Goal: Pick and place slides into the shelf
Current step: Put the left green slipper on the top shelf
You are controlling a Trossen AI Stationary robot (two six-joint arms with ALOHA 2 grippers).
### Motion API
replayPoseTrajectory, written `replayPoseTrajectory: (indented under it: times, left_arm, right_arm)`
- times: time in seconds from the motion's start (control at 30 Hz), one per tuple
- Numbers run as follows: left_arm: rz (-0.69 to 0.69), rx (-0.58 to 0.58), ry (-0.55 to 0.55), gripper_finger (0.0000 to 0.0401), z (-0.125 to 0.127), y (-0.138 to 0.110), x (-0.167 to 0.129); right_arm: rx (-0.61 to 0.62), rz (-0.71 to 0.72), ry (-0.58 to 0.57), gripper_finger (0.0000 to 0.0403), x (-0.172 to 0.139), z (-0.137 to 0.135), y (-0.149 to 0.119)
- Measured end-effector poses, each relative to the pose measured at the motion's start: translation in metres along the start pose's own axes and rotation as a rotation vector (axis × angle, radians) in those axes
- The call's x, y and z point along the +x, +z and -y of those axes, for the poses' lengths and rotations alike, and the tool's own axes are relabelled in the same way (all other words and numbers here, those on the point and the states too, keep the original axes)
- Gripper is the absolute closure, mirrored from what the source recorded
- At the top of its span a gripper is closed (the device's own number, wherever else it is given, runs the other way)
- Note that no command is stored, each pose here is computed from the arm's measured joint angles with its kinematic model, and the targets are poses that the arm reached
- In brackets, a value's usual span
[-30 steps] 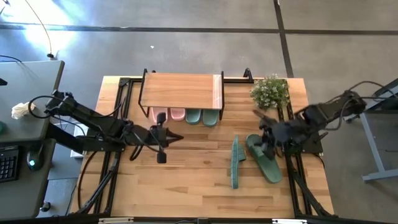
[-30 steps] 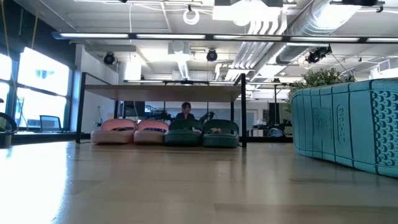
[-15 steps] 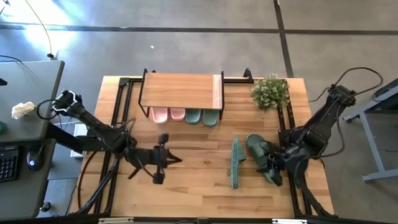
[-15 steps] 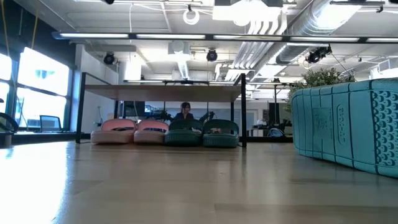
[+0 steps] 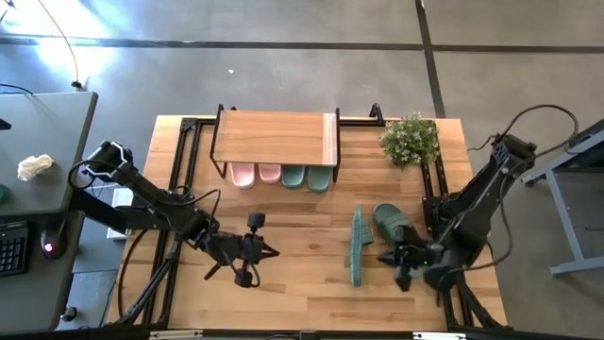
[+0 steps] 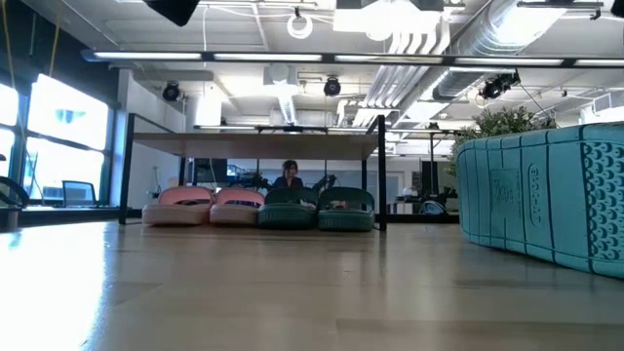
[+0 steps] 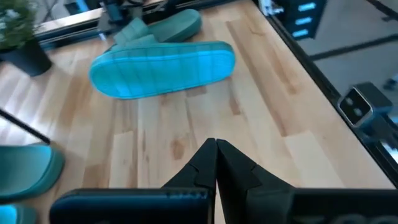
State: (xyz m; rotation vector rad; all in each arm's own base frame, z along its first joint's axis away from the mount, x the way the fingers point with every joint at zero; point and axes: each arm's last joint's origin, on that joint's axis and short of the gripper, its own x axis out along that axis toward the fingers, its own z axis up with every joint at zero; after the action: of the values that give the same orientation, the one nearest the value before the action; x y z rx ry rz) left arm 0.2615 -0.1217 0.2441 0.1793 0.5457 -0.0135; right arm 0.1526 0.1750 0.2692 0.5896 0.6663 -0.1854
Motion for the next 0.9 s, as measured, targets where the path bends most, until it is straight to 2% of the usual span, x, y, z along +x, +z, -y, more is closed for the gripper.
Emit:
replayPoseTrajectory:
  times: [0.1, 0.3, 0.43, 0.6, 0.77, 0.9]
  left_arm:
    - [-0.005, 0.018, -0.028, 0.0401, 0.001, 0.000, 0.000]
    - [-0.015, 0.045, -0.109, 0.0401, 0.003, -0.001, 0.000]
    - [-0.060, 0.063, -0.122, 0.0401, 0.003, -0.006, 0.000]
    - [-0.106, 0.070, -0.118, 0.0401, 0.003, -0.010, -0.001]
    - [-0.113, 0.073, -0.111, 0.0401, 0.003, -0.011, 0.001]
    - [-0.116, 0.075, -0.101, 0.0401, 0.003, -0.012, 0.001]
  right_arm:
    - [0.002, 0.102, -0.090, 0.0402, 0.015, -0.001, -0.009]
    - [0.013, 0.004, -0.278, 0.0376, 0.050, 0.006, -0.036]
    - [0.028, -0.046, -0.390, 0.0327, 0.064, 0.014, -0.051]
    - [0.059, -0.032, -0.493, 0.0253, 0.071, 0.022, -0.059]
    - [-0.017, 0.040, -0.515, 0.0189, 0.075, 0.024, -0.060]
    - [-0.087, 0.042, -0.528, 0.0161, 0.077, 0.025, -0.061]
